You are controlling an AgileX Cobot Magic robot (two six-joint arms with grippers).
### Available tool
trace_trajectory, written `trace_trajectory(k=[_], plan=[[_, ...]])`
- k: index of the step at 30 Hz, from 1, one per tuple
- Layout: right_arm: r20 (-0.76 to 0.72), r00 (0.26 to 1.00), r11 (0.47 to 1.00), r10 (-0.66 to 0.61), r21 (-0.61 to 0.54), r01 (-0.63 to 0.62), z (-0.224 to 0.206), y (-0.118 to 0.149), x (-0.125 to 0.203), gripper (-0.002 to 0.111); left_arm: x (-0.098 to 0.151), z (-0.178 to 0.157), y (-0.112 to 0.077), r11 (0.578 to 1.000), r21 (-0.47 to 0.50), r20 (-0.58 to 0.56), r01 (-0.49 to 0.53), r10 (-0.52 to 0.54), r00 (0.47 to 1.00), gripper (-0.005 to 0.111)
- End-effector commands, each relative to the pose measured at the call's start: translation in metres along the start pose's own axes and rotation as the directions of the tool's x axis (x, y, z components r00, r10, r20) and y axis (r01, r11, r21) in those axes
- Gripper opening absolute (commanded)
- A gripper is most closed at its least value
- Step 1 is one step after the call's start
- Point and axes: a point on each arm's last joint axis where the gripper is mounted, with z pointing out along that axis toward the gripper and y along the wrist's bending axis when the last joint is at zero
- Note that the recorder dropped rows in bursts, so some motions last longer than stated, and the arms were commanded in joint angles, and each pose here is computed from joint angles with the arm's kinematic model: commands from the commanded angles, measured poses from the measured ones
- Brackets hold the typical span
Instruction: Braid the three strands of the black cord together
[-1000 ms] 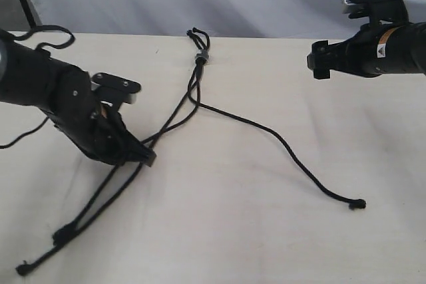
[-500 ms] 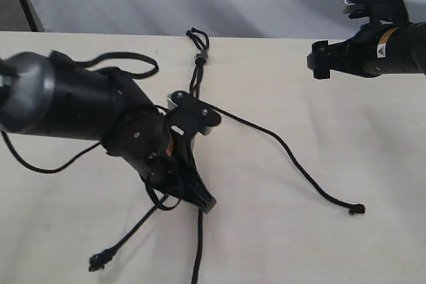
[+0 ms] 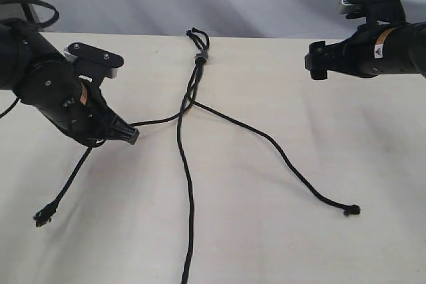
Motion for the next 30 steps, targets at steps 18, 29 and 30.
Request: trace_trajectory(k=[18,29,30], plan=[[-0.187,0.931,0.943,-0.312,-0.178,0.281,-0.034,0.141,0.006,0.104,-0.009,0.023,0.005,0.999,-0.035,-0.076,0.026,-0.029,0.997,0.073],[-0.195,0.860,0.845,-0.472,-0.377,0.379,-0.068,0.237,0.042,0.104,-0.026,-0.049,0.057,0.980,-0.151,0.077,0.129,-0.118,0.990,0.029],[-0.206,0.853,0.841,-0.480,-0.384,0.380,-0.066,0.242,0.046,0.104,-0.026,-0.053,0.061,0.977,-0.156,0.087,0.143,-0.130,0.988,0.013]])
